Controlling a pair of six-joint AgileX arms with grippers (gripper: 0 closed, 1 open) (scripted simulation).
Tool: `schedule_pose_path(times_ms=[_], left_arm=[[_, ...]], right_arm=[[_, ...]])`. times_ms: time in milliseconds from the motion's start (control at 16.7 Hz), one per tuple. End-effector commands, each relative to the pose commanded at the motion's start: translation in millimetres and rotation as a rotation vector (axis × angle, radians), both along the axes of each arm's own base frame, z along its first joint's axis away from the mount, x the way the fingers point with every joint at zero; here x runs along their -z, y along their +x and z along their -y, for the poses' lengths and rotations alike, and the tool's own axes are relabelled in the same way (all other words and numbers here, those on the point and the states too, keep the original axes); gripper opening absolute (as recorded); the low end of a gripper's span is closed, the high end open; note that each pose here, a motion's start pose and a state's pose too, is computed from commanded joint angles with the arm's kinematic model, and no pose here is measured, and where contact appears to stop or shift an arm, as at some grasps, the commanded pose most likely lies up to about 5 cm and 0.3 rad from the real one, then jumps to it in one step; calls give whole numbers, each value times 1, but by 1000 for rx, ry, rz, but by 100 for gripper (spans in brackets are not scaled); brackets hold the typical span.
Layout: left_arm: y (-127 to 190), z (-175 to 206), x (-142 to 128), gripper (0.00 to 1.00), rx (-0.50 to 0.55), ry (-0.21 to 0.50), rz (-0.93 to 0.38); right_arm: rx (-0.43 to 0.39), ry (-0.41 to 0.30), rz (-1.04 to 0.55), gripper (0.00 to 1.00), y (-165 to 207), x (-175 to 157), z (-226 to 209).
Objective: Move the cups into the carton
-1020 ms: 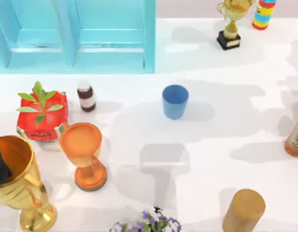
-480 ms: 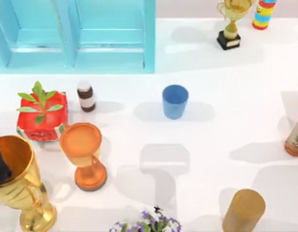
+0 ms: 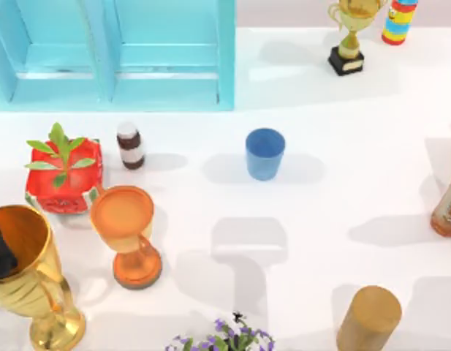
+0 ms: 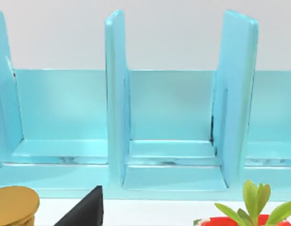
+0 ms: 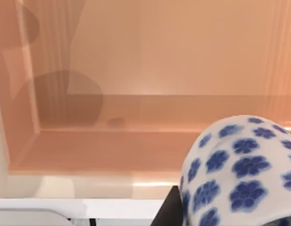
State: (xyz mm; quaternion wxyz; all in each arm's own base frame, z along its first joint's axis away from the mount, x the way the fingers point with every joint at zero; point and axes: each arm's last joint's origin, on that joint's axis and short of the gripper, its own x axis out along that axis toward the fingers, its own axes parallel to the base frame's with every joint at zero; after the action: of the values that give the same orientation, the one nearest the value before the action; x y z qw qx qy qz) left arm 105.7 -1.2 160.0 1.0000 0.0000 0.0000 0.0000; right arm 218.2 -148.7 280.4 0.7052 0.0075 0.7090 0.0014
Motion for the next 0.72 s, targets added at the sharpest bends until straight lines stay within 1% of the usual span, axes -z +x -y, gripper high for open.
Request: schedule_pose_path(times_ms=[420,600,720], left_arm=[[0,0,0,100,0,0,0],[0,0,0,100,0,0,0],[0,0,0,100,0,0,0]], right_arm=[[1,-3,3,0,1,37,1],[1,-4,5,0,-1,58,0],[1,-2,2,0,-1,64,0]])
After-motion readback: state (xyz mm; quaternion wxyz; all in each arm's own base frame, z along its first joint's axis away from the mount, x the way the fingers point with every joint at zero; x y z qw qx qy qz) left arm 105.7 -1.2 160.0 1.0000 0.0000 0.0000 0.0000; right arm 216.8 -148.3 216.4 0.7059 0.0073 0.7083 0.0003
